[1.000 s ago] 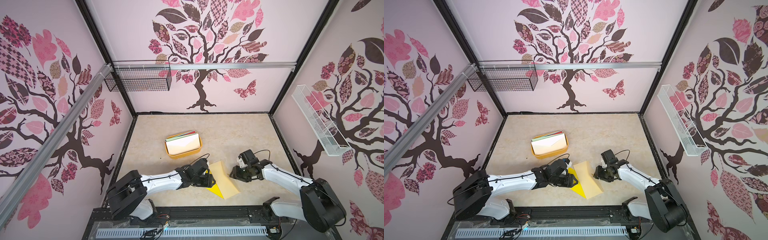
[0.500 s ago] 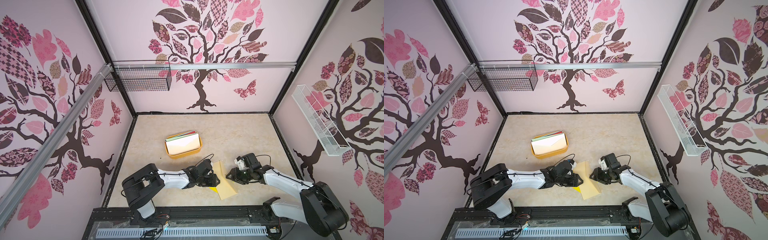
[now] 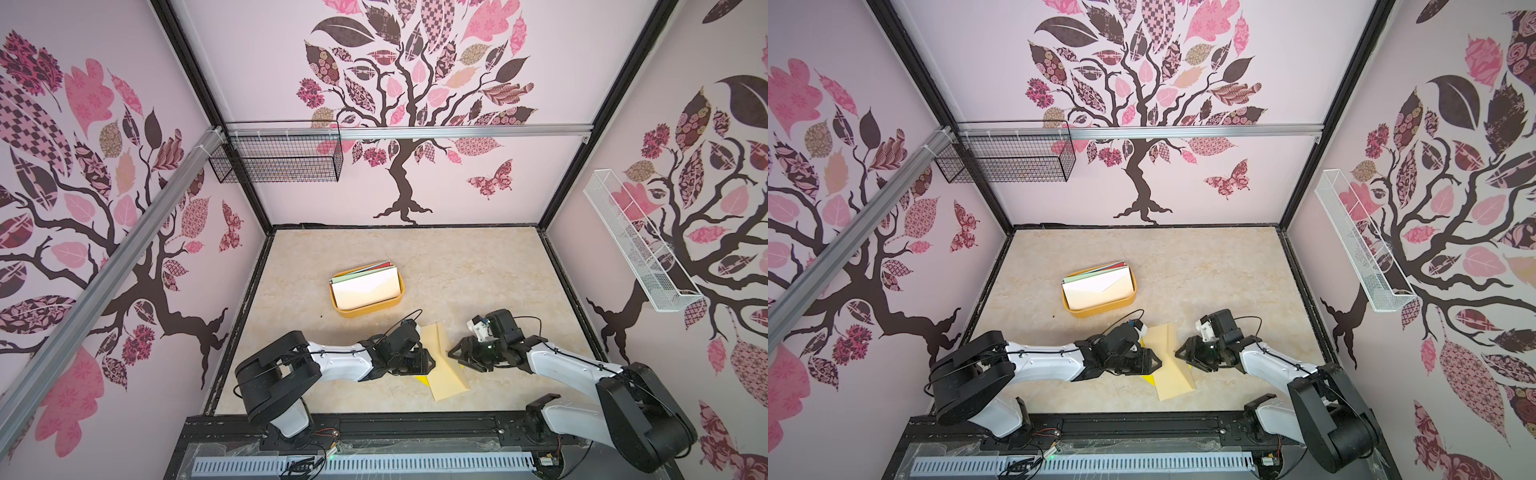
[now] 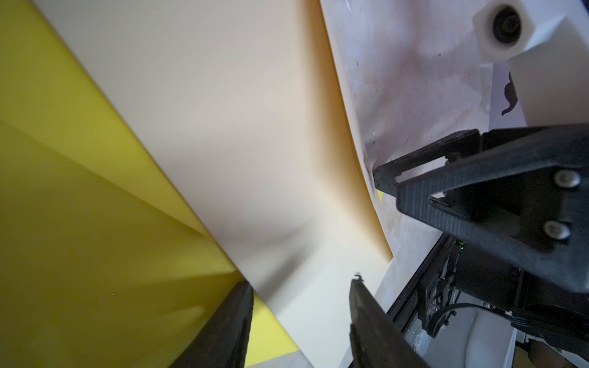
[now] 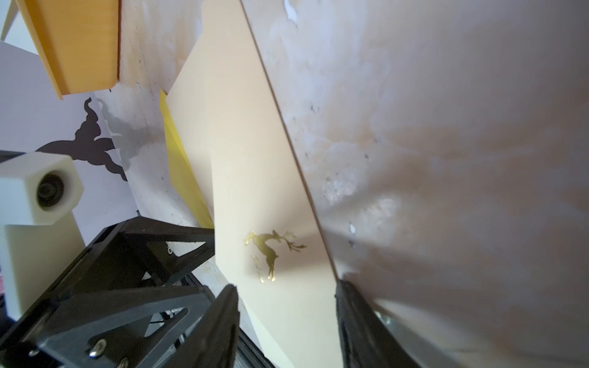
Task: Put the sealed envelopes into the storage box
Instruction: Pick up the envelope from the center of the board.
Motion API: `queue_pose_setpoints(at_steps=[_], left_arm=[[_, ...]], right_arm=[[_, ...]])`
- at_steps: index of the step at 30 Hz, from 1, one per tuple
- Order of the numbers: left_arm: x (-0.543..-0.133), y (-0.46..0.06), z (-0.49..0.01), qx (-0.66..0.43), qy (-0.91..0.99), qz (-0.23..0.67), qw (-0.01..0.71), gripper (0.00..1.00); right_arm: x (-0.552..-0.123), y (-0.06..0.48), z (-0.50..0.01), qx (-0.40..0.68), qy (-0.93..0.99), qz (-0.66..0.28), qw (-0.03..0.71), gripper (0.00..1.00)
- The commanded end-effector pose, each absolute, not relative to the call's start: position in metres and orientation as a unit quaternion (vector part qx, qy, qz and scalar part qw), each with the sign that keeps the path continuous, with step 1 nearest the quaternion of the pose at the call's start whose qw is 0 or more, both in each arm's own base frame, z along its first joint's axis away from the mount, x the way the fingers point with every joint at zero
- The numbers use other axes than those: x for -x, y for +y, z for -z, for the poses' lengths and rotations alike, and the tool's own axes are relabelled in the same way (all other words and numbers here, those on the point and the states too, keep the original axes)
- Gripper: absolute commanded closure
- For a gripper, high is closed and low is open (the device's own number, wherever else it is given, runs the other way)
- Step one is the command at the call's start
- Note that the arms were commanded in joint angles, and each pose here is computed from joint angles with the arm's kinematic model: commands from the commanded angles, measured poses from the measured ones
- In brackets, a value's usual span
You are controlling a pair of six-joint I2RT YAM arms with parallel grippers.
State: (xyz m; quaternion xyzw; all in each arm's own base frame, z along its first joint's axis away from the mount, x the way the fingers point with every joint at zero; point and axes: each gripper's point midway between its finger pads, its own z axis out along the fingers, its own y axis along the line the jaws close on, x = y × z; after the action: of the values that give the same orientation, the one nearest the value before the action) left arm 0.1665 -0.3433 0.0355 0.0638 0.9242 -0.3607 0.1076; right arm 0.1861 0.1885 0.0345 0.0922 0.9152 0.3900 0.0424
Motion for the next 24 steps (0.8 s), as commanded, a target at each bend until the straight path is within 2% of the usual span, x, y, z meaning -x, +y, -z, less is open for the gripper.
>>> queue_pose_setpoints(at_steps=[1, 6, 10, 17, 20, 24], left_arm=[[-0.169, -0.357, -0.064, -0.069, 0.9, 0.41, 0.133, 0.47], [-0.176, -0.367, -0.086, -0.07, 0.877, 0.448, 0.159, 0.46], [-0.175, -0.375, -0.086, -0.079, 0.873, 0.457, 0.15, 0.46], [-0.173, -0.361, -0.07, -0.076, 0.894, 0.416, 0.146, 0.52], [-0.172, -0.353, -0.061, -0.079, 0.905, 0.392, 0.144, 0.64], [-0.17, -0.347, -0.054, -0.088, 0.915, 0.369, 0.139, 0.89]], right_arm=[[-0.177, 0.2, -0.043, -0.08, 0.903, -0.422, 0.018, 0.47], [-0.176, 0.201, -0.039, -0.085, 0.902, -0.423, 0.011, 0.47], [-0.174, 0.201, -0.037, -0.086, 0.903, -0.422, 0.006, 0.48], [-0.175, 0.198, -0.038, -0.084, 0.907, -0.413, 0.015, 0.48], [-0.176, 0.197, -0.04, -0.083, 0.907, -0.413, 0.017, 0.48], [-0.176, 0.198, -0.043, -0.081, 0.905, -0.416, 0.019, 0.48]])
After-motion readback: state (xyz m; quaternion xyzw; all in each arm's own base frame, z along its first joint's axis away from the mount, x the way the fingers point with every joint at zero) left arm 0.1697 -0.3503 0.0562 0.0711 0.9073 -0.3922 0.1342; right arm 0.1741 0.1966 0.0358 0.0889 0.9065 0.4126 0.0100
